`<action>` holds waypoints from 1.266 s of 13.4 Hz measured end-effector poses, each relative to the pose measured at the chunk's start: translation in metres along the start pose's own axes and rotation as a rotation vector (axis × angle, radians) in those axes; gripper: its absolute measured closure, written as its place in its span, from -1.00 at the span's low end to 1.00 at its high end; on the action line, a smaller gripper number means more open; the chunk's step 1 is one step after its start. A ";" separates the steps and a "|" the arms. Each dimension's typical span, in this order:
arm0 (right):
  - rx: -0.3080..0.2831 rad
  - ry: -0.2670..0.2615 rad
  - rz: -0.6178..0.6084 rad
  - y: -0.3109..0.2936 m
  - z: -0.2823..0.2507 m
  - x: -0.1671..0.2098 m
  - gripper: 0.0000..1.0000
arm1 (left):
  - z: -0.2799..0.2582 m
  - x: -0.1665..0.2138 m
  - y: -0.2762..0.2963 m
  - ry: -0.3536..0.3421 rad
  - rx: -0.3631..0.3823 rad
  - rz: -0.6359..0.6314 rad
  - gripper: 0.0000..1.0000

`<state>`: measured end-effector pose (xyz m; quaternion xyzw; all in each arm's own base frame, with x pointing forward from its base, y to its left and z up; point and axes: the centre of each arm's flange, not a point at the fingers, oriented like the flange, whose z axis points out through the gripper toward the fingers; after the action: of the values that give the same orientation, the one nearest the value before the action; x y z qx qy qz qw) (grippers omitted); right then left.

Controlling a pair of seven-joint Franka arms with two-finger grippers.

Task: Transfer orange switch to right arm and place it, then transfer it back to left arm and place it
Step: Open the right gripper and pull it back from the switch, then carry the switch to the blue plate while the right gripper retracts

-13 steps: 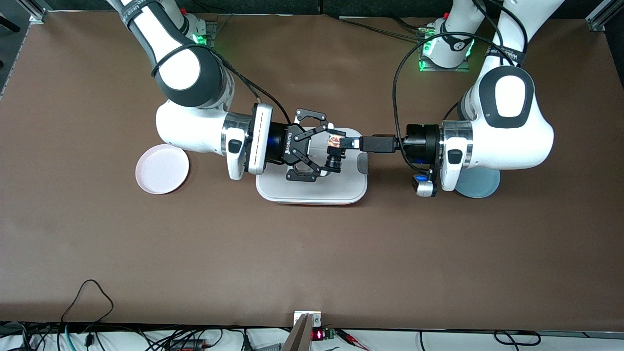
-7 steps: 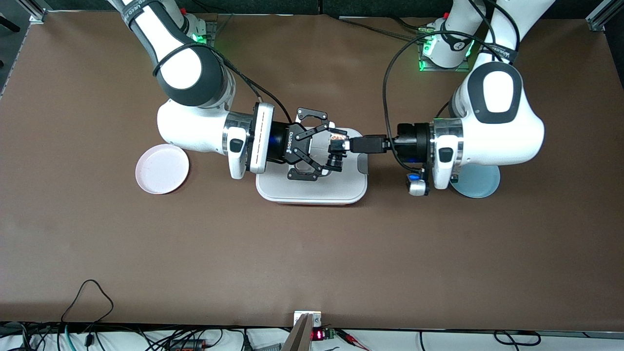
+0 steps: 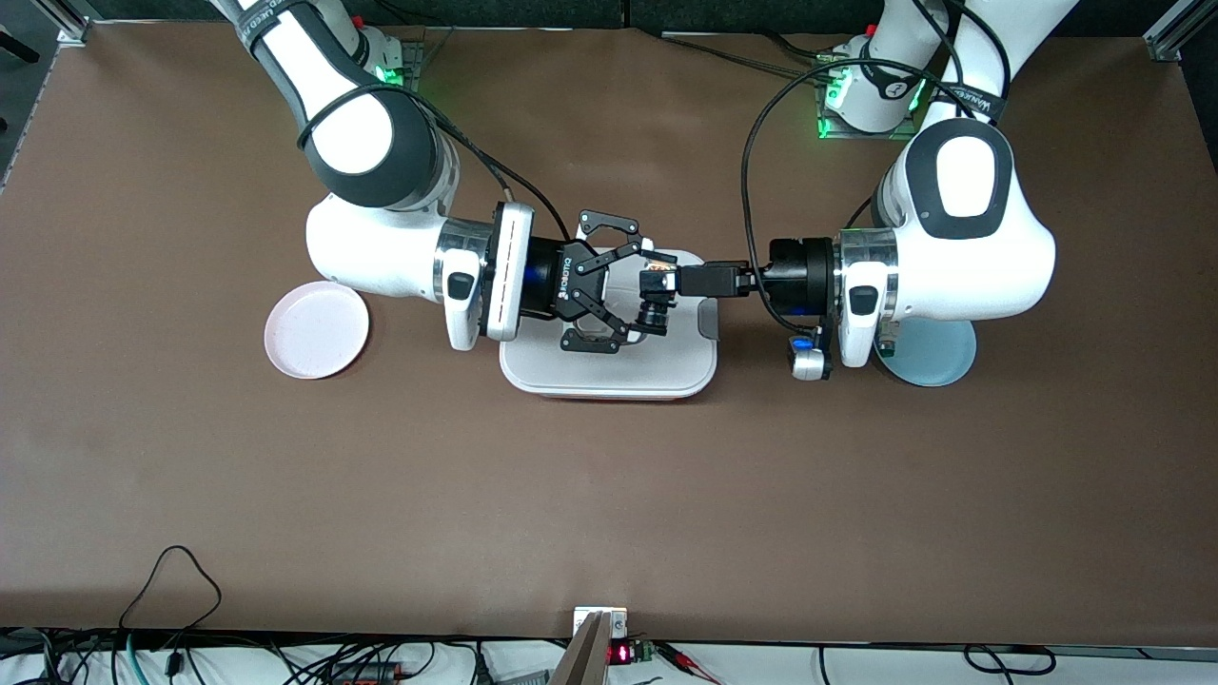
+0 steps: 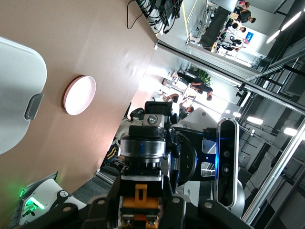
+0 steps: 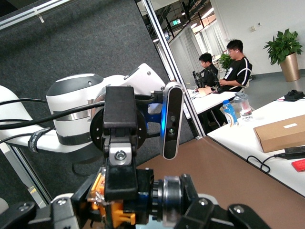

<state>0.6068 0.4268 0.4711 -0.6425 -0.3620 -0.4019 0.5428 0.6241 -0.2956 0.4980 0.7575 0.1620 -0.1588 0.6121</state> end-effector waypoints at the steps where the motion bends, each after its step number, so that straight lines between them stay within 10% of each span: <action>1: 0.000 0.000 0.001 0.000 0.000 0.000 -0.46 | 0.000 0.000 0.000 0.000 0.000 -0.001 0.31; 5: 0.000 0.000 -0.002 0.000 0.001 0.000 -0.96 | -0.003 0.001 0.000 0.004 -0.002 -0.028 0.31; 10: -0.005 0.001 -0.003 0.001 -0.001 0.001 -1.00 | -0.005 0.002 0.000 0.009 0.007 -0.027 0.31; 17: -0.107 -0.085 -0.056 0.051 -0.113 0.007 -1.00 | -0.018 -0.012 -0.007 -0.123 0.297 0.179 0.31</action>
<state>0.6411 0.3074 0.4667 -0.6765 -0.3806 -0.4082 0.4805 0.6115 -0.2770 0.5010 0.8399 0.0308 -0.1719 0.5139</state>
